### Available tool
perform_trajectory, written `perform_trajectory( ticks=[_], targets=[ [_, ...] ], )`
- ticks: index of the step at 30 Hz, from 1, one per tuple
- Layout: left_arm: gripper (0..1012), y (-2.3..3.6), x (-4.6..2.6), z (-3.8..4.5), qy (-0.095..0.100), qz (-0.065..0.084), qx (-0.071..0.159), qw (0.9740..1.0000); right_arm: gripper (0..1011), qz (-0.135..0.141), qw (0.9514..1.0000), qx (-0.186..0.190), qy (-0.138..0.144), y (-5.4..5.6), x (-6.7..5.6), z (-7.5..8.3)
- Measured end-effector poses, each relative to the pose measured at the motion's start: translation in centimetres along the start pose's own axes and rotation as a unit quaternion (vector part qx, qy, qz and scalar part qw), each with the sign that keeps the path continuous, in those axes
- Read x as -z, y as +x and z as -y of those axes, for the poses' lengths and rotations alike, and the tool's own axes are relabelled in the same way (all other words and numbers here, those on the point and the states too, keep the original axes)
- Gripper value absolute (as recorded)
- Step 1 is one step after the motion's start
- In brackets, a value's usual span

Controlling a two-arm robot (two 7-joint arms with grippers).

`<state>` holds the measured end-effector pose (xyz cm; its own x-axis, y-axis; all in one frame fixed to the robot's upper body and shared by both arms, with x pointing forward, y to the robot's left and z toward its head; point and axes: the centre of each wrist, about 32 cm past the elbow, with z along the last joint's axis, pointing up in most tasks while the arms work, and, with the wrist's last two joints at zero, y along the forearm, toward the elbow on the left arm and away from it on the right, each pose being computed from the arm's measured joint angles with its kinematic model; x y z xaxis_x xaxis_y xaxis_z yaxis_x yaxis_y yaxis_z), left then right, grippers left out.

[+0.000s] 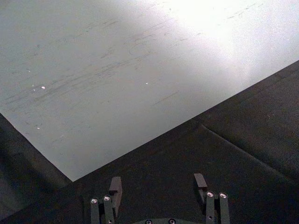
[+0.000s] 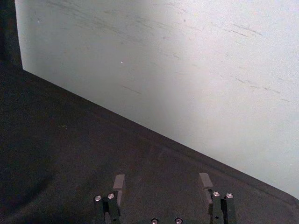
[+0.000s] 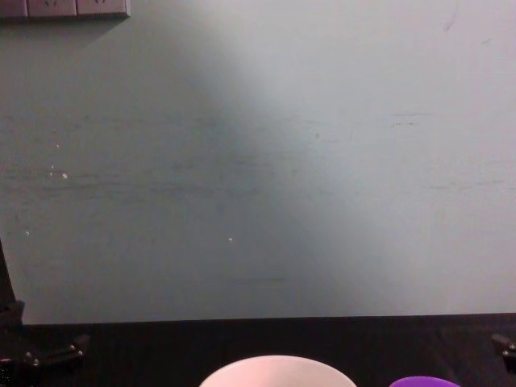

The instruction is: Pick up the cup and pour the mung beans from the cup into the bowl.

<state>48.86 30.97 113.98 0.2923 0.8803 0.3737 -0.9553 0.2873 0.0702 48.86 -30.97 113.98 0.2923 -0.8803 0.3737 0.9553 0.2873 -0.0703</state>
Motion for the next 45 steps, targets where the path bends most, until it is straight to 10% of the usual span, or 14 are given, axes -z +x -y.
perform_trajectory(
  ticks=[45],
  targets=[
    [1000,0.0,0.0,0.0,0.0,0.0,0.0,1.0,1003,0.0,1.0,0.0,0.0,0.0,0.0,0.0]
  ],
)
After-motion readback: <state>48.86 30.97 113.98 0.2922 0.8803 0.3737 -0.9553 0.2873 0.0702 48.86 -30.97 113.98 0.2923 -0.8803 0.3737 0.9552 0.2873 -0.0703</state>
